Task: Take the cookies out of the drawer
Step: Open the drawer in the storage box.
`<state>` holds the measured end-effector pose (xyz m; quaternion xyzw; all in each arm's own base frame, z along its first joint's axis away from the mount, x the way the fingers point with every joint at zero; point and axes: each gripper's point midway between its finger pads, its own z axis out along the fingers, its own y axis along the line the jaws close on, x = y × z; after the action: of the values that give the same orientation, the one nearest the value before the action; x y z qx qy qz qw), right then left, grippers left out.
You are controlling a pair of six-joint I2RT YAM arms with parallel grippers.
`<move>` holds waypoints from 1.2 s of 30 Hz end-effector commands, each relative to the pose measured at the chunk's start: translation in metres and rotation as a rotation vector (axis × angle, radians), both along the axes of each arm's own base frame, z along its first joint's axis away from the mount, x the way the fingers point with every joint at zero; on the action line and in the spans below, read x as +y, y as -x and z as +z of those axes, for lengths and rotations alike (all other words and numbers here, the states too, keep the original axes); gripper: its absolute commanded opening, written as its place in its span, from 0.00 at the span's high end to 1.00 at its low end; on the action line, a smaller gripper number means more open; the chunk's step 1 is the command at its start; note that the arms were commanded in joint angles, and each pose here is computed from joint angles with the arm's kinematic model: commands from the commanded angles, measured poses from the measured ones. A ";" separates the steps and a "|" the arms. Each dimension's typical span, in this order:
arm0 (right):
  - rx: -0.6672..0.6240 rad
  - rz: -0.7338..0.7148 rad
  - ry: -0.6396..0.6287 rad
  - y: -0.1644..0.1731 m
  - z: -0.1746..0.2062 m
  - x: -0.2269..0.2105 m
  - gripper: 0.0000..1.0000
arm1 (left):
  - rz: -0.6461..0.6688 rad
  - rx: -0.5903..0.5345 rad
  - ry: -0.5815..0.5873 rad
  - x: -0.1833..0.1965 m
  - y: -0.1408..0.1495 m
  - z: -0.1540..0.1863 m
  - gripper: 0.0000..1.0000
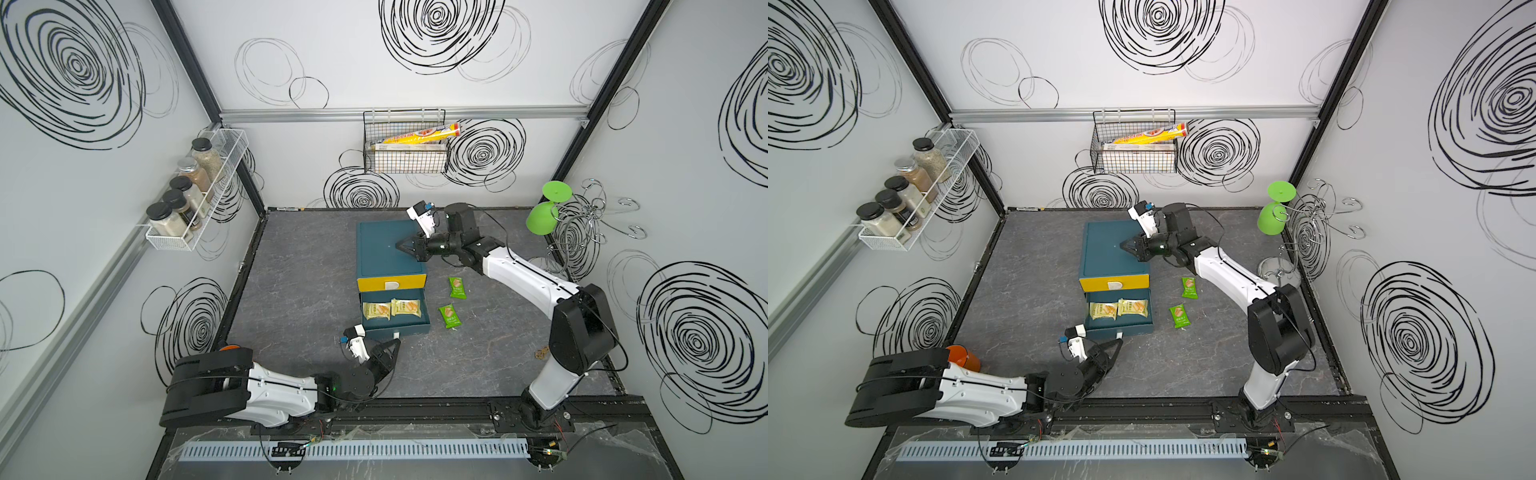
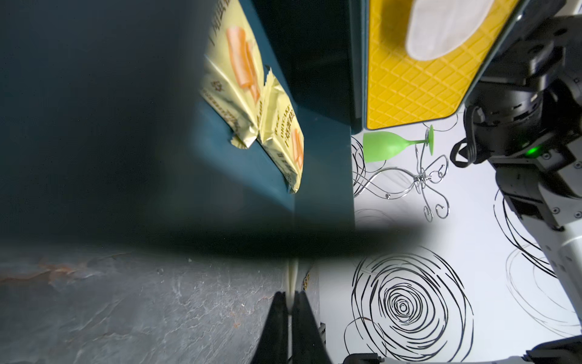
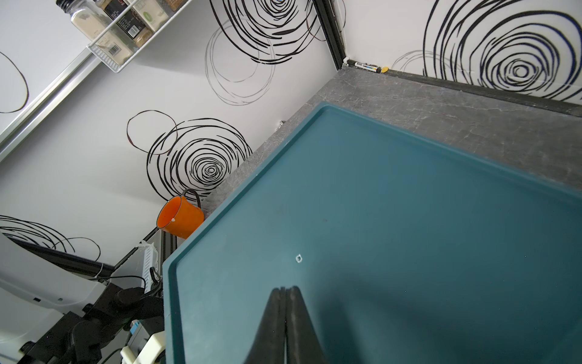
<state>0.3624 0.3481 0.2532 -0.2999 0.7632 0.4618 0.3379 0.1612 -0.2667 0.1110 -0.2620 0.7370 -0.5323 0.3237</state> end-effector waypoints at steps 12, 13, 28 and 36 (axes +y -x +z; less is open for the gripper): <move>0.063 -0.002 0.040 0.004 -0.020 -0.003 0.92 | -0.063 0.011 0.018 -0.016 0.021 0.006 1.00; 0.064 0.000 0.039 0.005 -0.020 -0.003 0.92 | -0.064 0.011 0.018 -0.016 0.021 0.006 1.00; 0.074 0.007 0.040 0.005 -0.022 -0.001 0.87 | -0.119 -0.002 0.037 -0.023 0.029 0.013 0.43; 0.067 0.009 0.040 0.006 -0.019 -0.002 0.85 | -0.140 -0.008 0.028 -0.020 0.034 0.027 0.11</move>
<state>0.3611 0.3489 0.2544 -0.3028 0.7603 0.4653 0.3373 0.1331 -0.2806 0.1277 -0.2281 0.7425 -0.5579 0.2922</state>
